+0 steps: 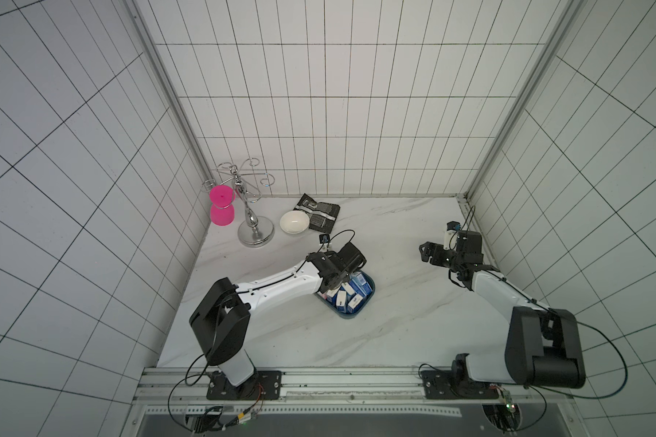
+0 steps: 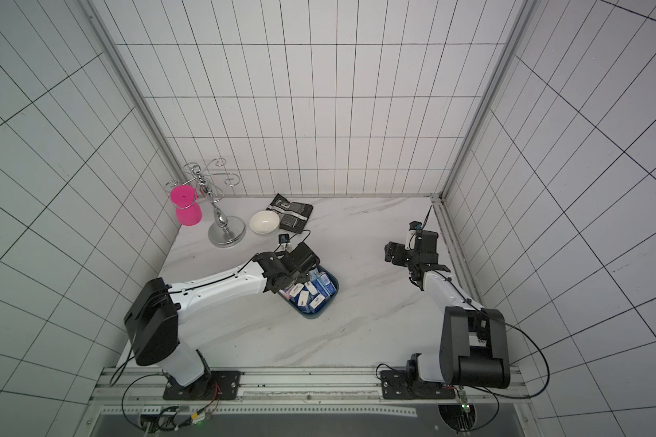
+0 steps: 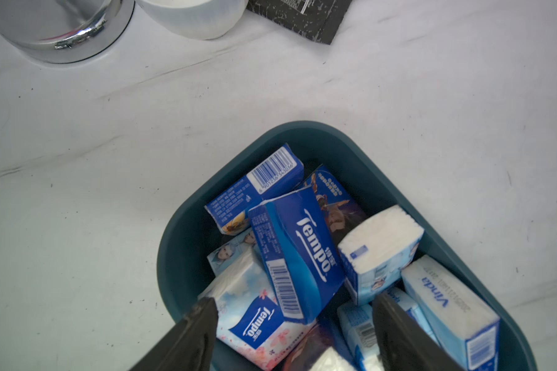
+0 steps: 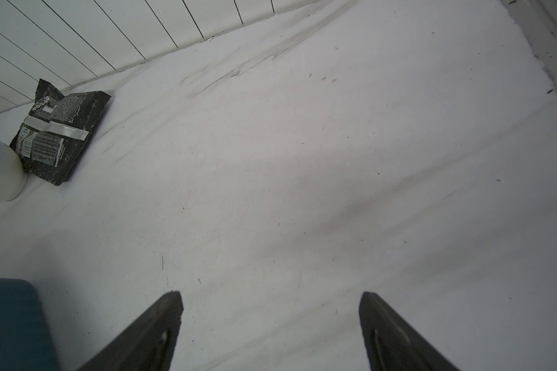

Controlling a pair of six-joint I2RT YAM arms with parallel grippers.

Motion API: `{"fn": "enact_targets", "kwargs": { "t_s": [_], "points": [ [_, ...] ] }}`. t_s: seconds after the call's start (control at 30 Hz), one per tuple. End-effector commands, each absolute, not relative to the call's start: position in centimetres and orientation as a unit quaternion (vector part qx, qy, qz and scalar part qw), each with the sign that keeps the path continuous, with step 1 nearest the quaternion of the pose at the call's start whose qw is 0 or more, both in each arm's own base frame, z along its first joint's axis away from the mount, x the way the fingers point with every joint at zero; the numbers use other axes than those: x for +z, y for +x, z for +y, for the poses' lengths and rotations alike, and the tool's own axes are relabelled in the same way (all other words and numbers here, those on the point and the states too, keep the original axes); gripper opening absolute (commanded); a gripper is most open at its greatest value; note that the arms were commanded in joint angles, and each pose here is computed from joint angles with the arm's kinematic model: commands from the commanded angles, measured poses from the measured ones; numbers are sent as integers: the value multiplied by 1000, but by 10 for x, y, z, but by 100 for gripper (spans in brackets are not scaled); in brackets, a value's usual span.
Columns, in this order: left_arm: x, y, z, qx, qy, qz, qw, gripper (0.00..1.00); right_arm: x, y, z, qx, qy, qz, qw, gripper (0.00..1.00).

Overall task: Take the pocket tissues out of the storage box
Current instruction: Pick up the pocket tissues from the storage box.

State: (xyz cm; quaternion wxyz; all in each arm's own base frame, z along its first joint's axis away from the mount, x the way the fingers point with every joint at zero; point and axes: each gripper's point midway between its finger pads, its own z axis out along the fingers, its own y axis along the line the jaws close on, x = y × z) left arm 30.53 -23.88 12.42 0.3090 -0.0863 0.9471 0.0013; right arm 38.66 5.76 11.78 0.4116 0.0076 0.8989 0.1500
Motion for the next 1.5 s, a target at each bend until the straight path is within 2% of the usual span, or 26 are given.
{"fn": "enact_targets", "kwargs": {
  "t_s": [0.0, 0.4, 0.97, 1.03, 1.13, 1.23, 1.37, 1.47],
  "points": [
    [125, 316, -242, 4, -106, 940, 325, 72, 131, 393, 64, 163, 5, 892, 423, 88],
    [118, 324, -232, 33, -107, 932, 345, 53, 126, 395, 65, 166, 15, 895, 413, 84],
    [85, 333, -233, 10, -120, 940, 321, 46, 119, 399, 65, 168, 24, 898, 406, 83],
    [80, 333, -235, 8, -119, 941, 316, 39, 118, 399, 67, 171, 23, 899, 403, 83],
    [71, 331, -236, 10, -120, 944, 307, 36, 116, 401, 68, 173, 23, 900, 401, 83],
    [67, 328, -233, 13, -126, 944, 305, 21, 114, 401, 68, 172, 23, 901, 397, 83],
    [69, 325, -229, 9, -133, 941, 310, 16, 113, 402, 70, 174, 24, 902, 395, 83],
    [72, 324, -228, 11, -130, 941, 312, 7, 111, 404, 71, 175, 24, 903, 391, 84]
  ]
}}
